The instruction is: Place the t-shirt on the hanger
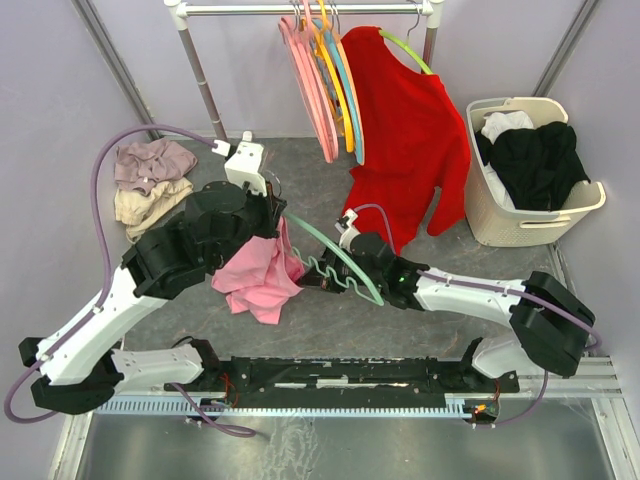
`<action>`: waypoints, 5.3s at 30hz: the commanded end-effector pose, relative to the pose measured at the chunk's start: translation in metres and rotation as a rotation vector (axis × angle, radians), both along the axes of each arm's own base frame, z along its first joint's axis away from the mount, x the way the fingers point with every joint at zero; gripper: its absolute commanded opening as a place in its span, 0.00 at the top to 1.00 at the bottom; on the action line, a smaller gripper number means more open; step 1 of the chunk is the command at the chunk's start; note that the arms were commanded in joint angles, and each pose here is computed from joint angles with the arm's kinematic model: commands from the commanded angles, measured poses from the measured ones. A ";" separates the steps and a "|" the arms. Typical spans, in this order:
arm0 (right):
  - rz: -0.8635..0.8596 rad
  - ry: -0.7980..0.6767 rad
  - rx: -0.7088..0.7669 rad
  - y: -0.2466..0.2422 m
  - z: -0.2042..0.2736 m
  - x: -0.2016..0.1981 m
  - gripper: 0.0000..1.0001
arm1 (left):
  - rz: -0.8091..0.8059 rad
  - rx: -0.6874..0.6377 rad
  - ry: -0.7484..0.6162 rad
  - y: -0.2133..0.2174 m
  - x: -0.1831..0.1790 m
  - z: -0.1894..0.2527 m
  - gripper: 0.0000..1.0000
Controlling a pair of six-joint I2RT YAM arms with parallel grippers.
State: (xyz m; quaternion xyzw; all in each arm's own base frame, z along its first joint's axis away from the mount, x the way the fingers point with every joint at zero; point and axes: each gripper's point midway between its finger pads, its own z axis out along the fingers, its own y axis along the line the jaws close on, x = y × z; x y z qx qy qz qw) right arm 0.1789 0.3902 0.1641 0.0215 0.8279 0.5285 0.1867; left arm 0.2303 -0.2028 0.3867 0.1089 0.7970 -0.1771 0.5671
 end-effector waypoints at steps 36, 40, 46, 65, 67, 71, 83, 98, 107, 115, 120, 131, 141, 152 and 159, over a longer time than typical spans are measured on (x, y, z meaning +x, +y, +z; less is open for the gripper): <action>-0.123 -0.290 -0.059 -0.131 0.131 -0.045 0.99 | 0.212 -0.104 -0.301 0.035 0.026 0.046 0.97; -0.098 -0.285 -0.085 -0.130 0.129 -0.047 0.99 | 0.236 -0.084 -0.296 0.035 0.031 0.032 0.97; -0.061 -0.239 -0.091 -0.114 0.101 -0.046 0.99 | 0.268 -0.122 -0.284 0.031 0.036 0.014 0.97; -0.028 -0.167 -0.157 -0.077 0.028 -0.027 0.99 | 0.222 -0.293 -0.183 -0.004 0.040 0.007 0.97; -0.037 -0.174 -0.182 -0.079 0.022 -0.024 0.99 | 0.213 -0.308 -0.163 -0.007 0.038 0.008 0.97; -0.060 -0.187 -0.220 -0.083 0.011 -0.019 0.99 | 0.213 -0.332 -0.142 -0.004 0.034 0.008 0.97; -0.052 -0.213 -0.234 -0.076 -0.002 -0.012 0.99 | 0.205 -0.438 -0.103 -0.015 0.033 0.018 0.97; -0.073 -0.214 -0.103 -0.088 0.028 -0.027 0.99 | 0.366 -0.393 -0.168 0.007 0.049 -0.008 0.97; -0.134 -0.242 -0.079 -0.115 0.057 -0.034 0.99 | 0.429 -0.285 -0.197 0.021 0.054 -0.024 0.97; -0.135 -0.274 -0.065 -0.120 0.086 -0.036 0.99 | 0.459 -0.216 -0.211 0.023 0.060 -0.037 0.97; -0.129 -0.277 -0.061 -0.115 0.095 -0.034 0.99 | 0.473 -0.188 -0.215 0.019 0.065 -0.051 0.97; -0.129 -0.249 -0.087 -0.115 0.082 -0.033 0.99 | 0.545 -0.069 -0.224 0.023 0.075 -0.087 0.97; -0.165 -0.273 -0.201 -0.141 0.085 -0.034 0.99 | 0.565 0.012 -0.240 0.019 0.084 -0.103 0.97; -0.137 -0.405 -0.253 -0.149 0.151 -0.029 0.99 | 0.574 0.000 -0.313 0.026 0.079 -0.039 0.97; -0.108 -0.539 -0.261 -0.144 0.219 -0.020 0.99 | 0.525 -0.063 -0.354 0.032 0.069 0.036 0.97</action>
